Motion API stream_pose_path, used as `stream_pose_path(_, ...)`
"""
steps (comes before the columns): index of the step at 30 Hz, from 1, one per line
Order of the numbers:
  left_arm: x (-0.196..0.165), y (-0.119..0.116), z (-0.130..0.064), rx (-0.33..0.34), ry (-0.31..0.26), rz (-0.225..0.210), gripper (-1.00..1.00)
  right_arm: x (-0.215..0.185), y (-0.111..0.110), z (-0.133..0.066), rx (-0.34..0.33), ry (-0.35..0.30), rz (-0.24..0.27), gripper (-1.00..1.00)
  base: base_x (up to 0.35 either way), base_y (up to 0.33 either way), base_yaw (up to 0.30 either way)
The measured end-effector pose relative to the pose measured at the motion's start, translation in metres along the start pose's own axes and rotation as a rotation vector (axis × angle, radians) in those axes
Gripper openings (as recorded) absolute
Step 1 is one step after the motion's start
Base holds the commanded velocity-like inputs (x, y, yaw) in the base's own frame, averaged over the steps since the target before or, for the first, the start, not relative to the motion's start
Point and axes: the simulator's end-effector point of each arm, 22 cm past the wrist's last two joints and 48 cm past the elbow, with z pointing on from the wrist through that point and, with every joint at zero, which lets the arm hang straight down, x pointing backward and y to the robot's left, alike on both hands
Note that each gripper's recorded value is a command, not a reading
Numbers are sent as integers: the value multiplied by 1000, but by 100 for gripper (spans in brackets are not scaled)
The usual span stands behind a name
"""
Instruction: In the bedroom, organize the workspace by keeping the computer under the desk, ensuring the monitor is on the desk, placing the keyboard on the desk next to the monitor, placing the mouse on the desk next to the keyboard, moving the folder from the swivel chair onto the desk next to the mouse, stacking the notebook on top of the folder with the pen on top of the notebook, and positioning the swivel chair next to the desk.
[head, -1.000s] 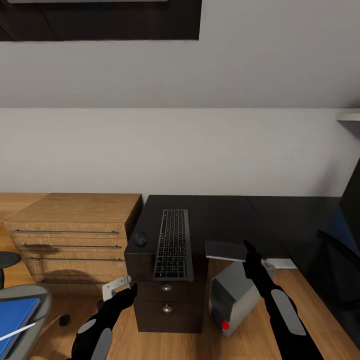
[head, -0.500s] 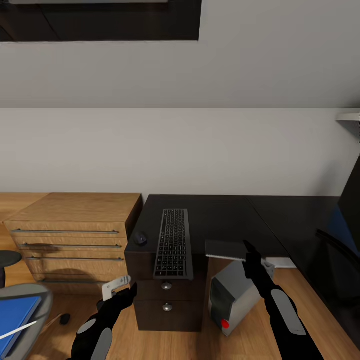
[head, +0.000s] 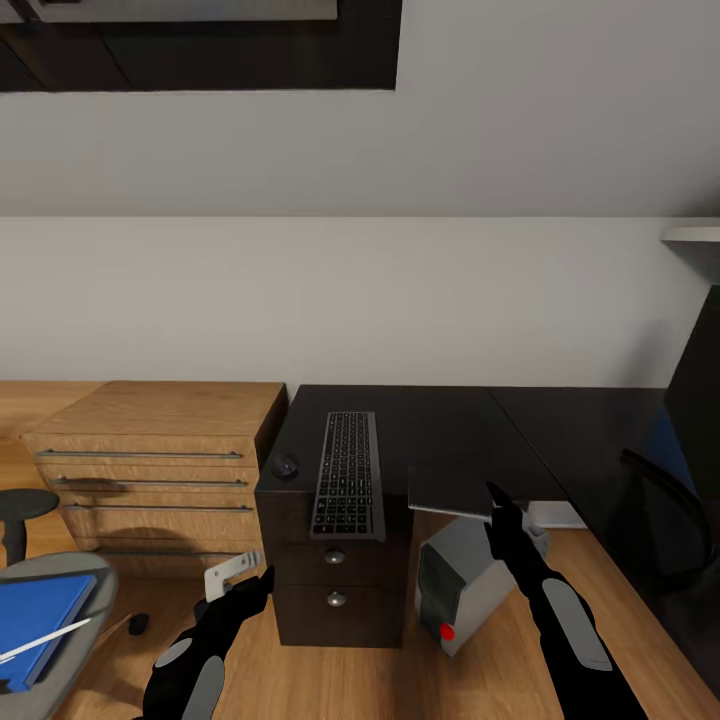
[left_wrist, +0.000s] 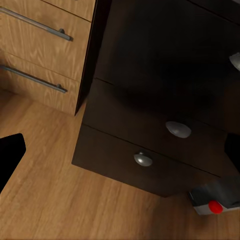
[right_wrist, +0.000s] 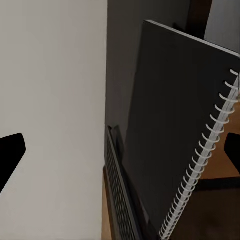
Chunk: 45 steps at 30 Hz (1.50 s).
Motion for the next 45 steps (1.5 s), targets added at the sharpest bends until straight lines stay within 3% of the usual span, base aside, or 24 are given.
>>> stream_pose_path(27,0,0,0,0,1,1,100,0,0,0,1,1,0,100,-6,0,0)
stream_pose_path(45,1,0,1,0,4,0,100,1,-1,0,4,3,-1,100,-272,-60,0)
